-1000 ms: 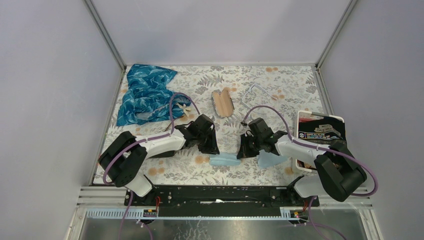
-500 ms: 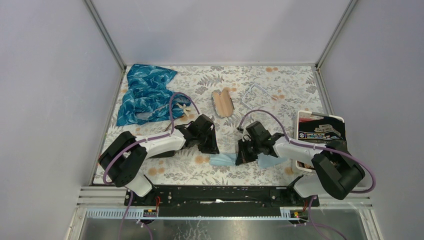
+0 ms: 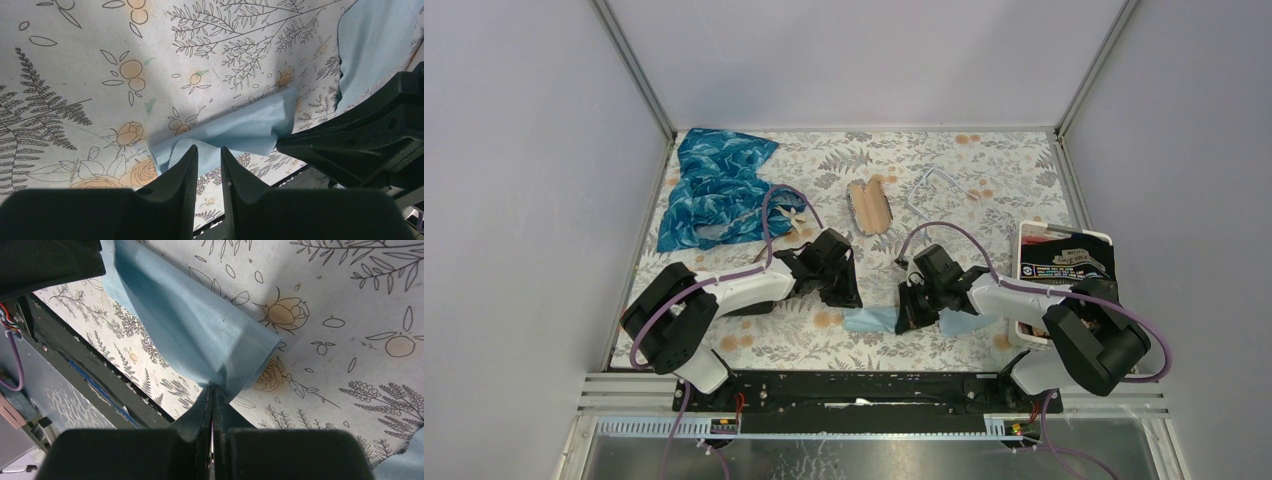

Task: Organize the sunglasses
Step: Fold the glasses cleaning cloth at the center of the board.

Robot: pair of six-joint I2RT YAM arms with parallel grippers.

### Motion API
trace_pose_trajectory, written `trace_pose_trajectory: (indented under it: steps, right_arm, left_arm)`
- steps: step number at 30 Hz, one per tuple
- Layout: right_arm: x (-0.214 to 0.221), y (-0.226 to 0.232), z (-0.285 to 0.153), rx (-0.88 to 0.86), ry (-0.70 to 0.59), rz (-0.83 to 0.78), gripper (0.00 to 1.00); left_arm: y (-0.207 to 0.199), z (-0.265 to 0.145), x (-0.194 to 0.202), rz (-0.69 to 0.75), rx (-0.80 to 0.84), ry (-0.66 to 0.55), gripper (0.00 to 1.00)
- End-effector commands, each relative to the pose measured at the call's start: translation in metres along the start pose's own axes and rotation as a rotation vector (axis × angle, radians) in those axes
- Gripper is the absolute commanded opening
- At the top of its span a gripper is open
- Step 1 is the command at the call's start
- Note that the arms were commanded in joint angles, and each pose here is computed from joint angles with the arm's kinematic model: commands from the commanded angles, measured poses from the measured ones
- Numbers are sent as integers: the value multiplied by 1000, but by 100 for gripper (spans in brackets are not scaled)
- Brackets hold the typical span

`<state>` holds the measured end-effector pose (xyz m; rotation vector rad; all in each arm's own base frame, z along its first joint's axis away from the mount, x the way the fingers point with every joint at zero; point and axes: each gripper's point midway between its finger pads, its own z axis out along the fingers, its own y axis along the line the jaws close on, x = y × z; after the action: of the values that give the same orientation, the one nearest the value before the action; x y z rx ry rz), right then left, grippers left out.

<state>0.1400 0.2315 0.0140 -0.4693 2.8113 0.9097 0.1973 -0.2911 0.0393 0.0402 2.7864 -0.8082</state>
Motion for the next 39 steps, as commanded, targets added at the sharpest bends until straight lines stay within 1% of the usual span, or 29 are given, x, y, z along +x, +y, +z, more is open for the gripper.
trace_pose_trajectory:
  steps: [1, 11, 18, 21, 23, 24, 27, 29, 32, 36, 39]
  right_arm:
    - [9, -1, 2, 4, 39, -13, 0]
    - [11, -5, 5, 15, 66, -2, 0]
    - [7, -2, 1, 14, 49, -11, 0]
    - [-1, 5, -7, 7, 9, -27, 0]
    - [-9, 6, -15, 27, -33, -33, 10]
    - [-13, 6, -19, 44, -60, -33, 13]
    - [-19, 3, -34, 95, -134, -8, 17]
    - [-22, -1, -40, 120, -198, 44, 23]
    - [-19, -2, -42, 101, -270, 184, 33]
    - [-16, 2, -35, 18, -330, 337, 36]
    - [-14, 0, -30, 15, -330, 382, 41]
  left_arm:
    - [-4, -4, -7, 18, -11, -22, 28]
    - [-5, -11, -13, 18, -26, -45, 29]
    - [-2, -18, -7, 5, -23, -44, 29]
    - [3, -22, -2, -1, -35, -47, 29]
    - [8, -26, 2, -11, -44, -47, 28]
    - [11, -28, 5, -23, -50, -49, 28]
    - [16, -37, 12, -76, -38, -83, 28]
    - [17, -43, 20, -101, -28, -102, 30]
    - [22, -42, 34, -141, -39, -94, 33]
    - [27, -31, 50, -171, -84, -59, 34]
    - [29, -21, 57, -189, -129, -50, 32]
